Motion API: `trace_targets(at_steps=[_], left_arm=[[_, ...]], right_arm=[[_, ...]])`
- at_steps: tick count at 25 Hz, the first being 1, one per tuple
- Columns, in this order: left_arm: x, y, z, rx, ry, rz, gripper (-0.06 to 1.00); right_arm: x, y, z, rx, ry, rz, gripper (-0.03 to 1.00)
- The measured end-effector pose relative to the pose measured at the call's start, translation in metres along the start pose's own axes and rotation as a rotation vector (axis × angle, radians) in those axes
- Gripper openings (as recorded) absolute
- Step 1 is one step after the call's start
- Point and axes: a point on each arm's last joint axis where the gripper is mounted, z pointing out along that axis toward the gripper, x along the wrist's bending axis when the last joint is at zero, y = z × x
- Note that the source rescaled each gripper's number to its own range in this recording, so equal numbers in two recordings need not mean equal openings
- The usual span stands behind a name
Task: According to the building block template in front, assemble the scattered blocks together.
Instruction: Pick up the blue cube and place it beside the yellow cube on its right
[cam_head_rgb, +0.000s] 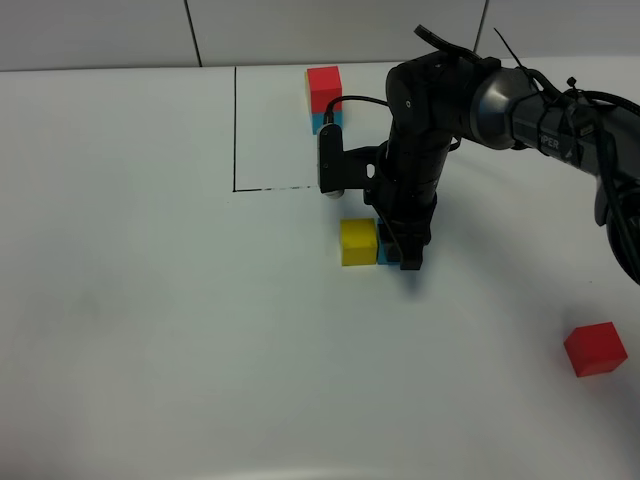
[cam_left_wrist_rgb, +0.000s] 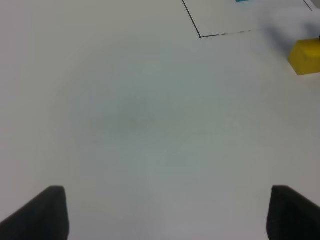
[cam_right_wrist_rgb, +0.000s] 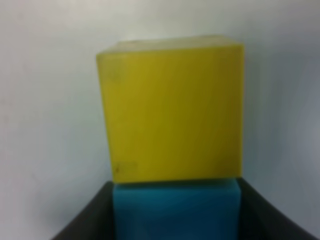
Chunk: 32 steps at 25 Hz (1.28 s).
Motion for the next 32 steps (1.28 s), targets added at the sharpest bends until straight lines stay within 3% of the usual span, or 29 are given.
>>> trace_targets(at_steps=[28,30,32], left_arm=[[0.0000,0.0000,0.0000,0.000,0.000,-0.001,0.89],[0.0000,0.0000,0.0000,0.000,0.000,-0.001,0.89],[0.0000,0.0000,0.0000,0.000,0.000,-0.001,0.89]], right_arm=[[0.0017,0.0035,0.0031,0.008,0.000,-0.013,0.01],[0.0017,0.0035,0.0031,0.008,0.000,-0.013,0.04],[0.0020,0.0030,0.0041,0.014,0.005,-0.015,0.13]])
